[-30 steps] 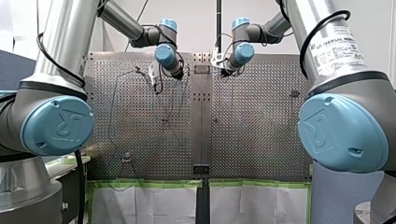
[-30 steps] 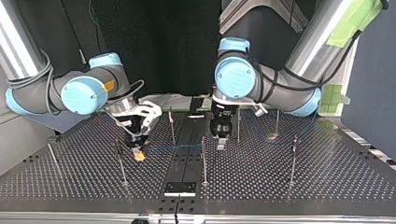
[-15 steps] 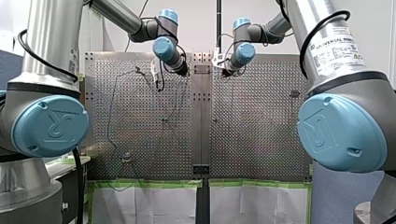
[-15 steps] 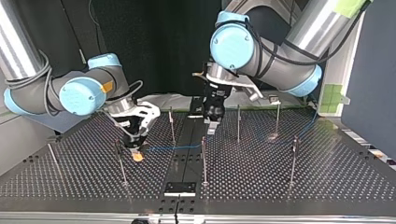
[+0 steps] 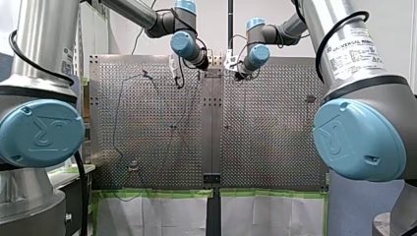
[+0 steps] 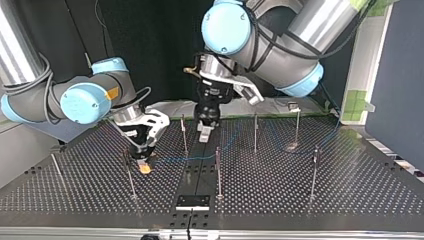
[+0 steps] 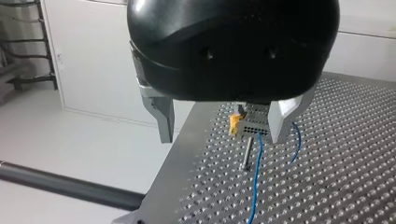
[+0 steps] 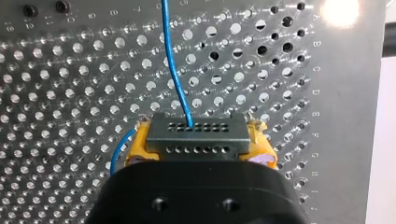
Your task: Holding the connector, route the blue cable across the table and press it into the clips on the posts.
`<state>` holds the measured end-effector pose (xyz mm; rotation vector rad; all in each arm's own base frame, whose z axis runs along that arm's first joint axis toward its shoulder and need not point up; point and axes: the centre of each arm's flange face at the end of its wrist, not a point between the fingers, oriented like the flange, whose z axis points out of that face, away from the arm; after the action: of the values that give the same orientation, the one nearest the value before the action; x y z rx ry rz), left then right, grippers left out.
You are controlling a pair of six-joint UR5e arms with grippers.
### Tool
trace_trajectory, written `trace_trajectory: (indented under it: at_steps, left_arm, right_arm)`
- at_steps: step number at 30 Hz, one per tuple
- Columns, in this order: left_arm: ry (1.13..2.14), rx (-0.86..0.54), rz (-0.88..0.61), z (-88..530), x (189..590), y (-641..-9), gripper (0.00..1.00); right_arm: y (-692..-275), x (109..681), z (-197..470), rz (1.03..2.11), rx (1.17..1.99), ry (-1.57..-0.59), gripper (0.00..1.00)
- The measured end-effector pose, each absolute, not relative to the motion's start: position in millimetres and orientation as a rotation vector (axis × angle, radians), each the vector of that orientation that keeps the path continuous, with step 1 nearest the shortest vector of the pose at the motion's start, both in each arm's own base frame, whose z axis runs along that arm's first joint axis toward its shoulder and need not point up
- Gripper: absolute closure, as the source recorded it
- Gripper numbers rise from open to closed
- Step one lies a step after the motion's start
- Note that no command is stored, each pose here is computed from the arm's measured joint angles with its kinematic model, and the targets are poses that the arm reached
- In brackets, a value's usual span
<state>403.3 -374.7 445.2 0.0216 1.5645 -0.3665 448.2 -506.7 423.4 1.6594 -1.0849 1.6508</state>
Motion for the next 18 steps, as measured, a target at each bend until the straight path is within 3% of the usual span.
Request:
trace_trajectory:
  at_steps: [18]
  left_arm:
    - [1.605,0.011,-0.288,429,438,-412,0.00]
  right_arm:
    - [-506,448,424,1.654,1.661,-1.084,1.00]
